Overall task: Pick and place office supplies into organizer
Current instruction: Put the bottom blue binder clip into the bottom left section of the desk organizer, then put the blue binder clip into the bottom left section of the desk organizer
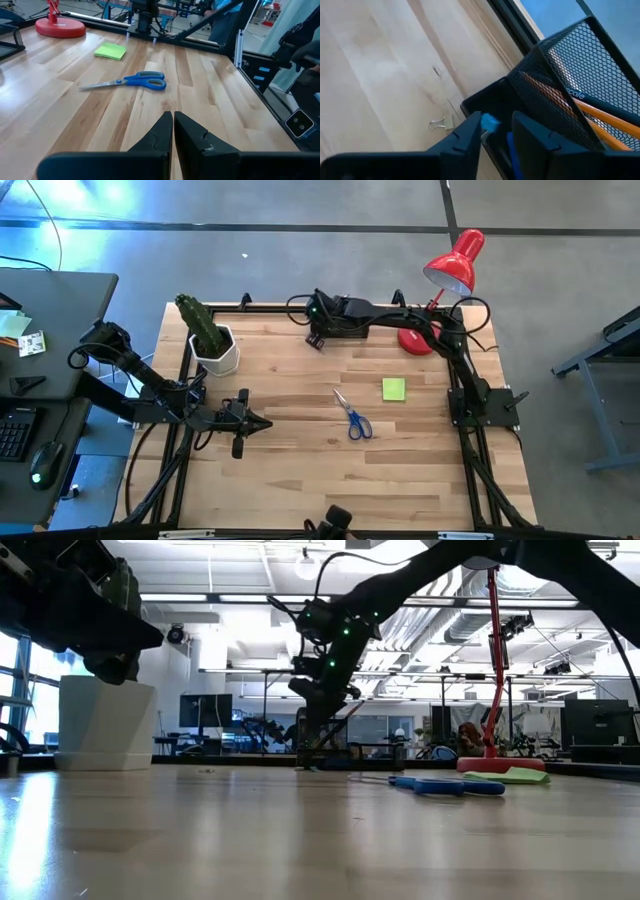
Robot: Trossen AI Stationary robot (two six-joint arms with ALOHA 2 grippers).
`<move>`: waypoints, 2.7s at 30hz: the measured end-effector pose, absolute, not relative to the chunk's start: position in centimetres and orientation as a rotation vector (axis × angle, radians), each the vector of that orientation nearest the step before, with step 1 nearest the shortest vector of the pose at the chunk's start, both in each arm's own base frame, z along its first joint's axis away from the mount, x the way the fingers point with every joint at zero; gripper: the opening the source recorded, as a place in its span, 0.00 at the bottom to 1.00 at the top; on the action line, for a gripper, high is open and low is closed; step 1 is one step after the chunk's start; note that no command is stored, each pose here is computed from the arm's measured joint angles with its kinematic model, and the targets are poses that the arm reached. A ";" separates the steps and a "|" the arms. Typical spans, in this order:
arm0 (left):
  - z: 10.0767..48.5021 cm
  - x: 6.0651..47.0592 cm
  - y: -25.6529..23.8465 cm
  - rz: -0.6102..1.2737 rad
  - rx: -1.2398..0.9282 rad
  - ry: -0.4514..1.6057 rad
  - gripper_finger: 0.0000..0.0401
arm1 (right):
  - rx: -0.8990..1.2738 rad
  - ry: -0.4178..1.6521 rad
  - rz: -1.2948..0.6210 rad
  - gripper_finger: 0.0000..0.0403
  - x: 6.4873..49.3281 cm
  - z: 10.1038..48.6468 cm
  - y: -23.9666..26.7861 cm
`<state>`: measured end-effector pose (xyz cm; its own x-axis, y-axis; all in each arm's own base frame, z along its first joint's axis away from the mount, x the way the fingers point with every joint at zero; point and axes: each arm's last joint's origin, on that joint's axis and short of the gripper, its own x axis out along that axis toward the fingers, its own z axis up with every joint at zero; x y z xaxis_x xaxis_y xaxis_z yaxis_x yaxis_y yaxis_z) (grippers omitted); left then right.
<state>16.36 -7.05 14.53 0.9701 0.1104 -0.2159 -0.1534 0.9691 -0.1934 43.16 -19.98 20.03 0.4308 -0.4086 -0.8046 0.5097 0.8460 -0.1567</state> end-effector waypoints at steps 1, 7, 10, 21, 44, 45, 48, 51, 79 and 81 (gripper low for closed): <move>14.5 16.4 -7.0 0.135 -0.211 0.205 0.02 | 0.107 0.973 -0.569 0.27 43.2 20.0 -19.9; 14.5 16.4 -7.0 0.134 -0.211 0.205 0.02 | 0.018 1.028 -0.603 0.39 43.1 19.9 -19.4; 14.5 16.4 -7.0 0.135 -0.211 0.205 0.02 | 0.016 1.052 -0.568 0.43 43.3 19.7 -18.5; 14.5 16.4 -7.1 0.128 -0.212 0.207 0.02 | 0.073 1.086 -0.451 0.42 44.1 17.0 -13.7; 14.4 16.3 -7.0 0.147 -0.222 0.216 0.02 | 0.358 0.995 -0.546 0.46 42.6 14.7 -16.6; 14.4 16.3 -7.0 0.147 -0.223 0.216 0.02 | 0.365 0.990 -0.565 0.46 42.6 14.7 -16.5; 14.4 16.3 -7.0 0.160 -0.221 0.212 0.02 | 0.374 0.980 -0.601 0.48 42.8 14.7 -16.0; 14.4 16.3 -6.9 0.165 -0.221 0.211 0.02 | 0.359 0.972 -0.631 0.47 43.1 14.6 -15.3; 14.7 16.4 -7.0 0.156 -0.241 0.182 0.02 | 0.235 1.065 -0.549 0.36 44.8 12.9 -7.2; 14.7 16.4 -7.0 0.156 -0.241 0.182 0.02 | 0.222 1.055 -0.604 0.34 44.7 13.1 -7.0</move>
